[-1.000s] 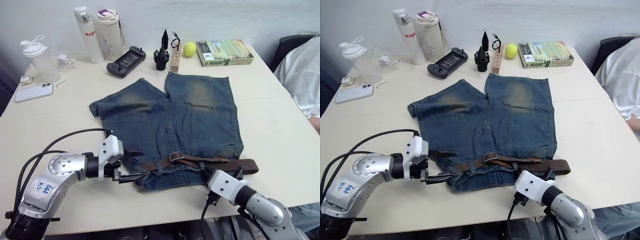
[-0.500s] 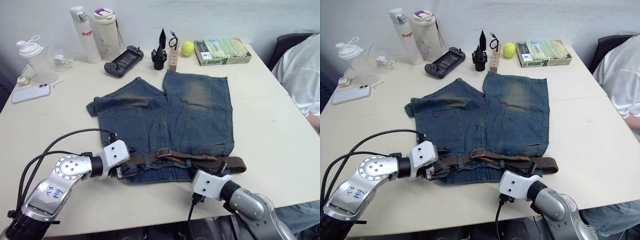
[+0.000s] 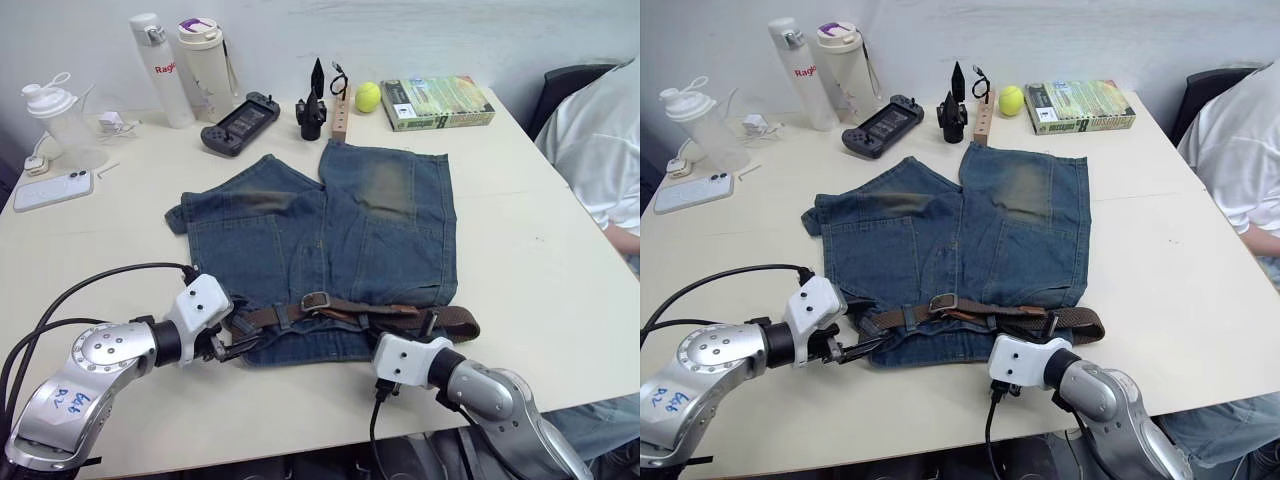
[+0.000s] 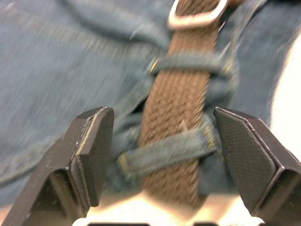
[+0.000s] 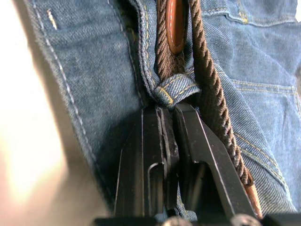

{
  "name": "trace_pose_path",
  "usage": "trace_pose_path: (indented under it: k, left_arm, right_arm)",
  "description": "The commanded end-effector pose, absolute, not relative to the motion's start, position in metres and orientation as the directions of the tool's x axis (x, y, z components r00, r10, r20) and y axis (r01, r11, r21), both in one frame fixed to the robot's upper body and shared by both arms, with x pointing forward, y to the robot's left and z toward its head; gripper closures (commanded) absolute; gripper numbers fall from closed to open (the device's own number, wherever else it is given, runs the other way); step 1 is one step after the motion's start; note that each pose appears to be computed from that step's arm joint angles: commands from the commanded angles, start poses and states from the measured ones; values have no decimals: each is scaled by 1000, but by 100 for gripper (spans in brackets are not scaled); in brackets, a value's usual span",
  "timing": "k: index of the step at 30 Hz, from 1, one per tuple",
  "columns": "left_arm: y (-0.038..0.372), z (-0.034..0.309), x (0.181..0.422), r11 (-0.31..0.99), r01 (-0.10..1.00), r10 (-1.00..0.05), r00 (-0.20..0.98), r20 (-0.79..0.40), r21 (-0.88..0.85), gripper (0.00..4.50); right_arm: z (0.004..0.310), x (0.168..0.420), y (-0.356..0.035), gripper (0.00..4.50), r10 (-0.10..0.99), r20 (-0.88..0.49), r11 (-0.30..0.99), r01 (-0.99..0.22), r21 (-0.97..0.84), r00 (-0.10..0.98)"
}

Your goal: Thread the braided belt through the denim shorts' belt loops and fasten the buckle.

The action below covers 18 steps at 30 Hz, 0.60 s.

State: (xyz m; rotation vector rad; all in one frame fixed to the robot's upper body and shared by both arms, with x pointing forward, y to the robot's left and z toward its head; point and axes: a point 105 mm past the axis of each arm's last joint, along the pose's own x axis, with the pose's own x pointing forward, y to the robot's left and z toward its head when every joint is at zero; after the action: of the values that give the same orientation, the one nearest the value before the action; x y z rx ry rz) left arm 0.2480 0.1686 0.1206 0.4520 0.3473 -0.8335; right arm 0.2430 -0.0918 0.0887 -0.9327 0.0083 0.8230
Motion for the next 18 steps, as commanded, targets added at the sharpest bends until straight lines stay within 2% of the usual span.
trace_pose_path:
  k: [1,6,13,15,18]
  left_arm:
    - [163,126,251,563,747,-600,664,-446,354,76]
    - [162,127,257,593,726,-601,687,-408,348,76]
    - [165,127,267,591,675,-534,738,-413,442,76]
    - [165,126,268,600,672,-533,740,-410,435,76]
    - [163,125,265,649,690,-575,721,-387,321,76]
  right_arm:
    - [84,240,-84,446,659,-358,301,-668,-681,662]
    - [82,241,-85,446,661,-364,289,-671,-683,656]
    - [84,241,-85,446,660,-360,291,-666,-687,659]
    - [84,241,-85,446,659,-360,291,-666,-687,660]
    - [83,241,-85,446,659,-361,292,-666,-686,660]
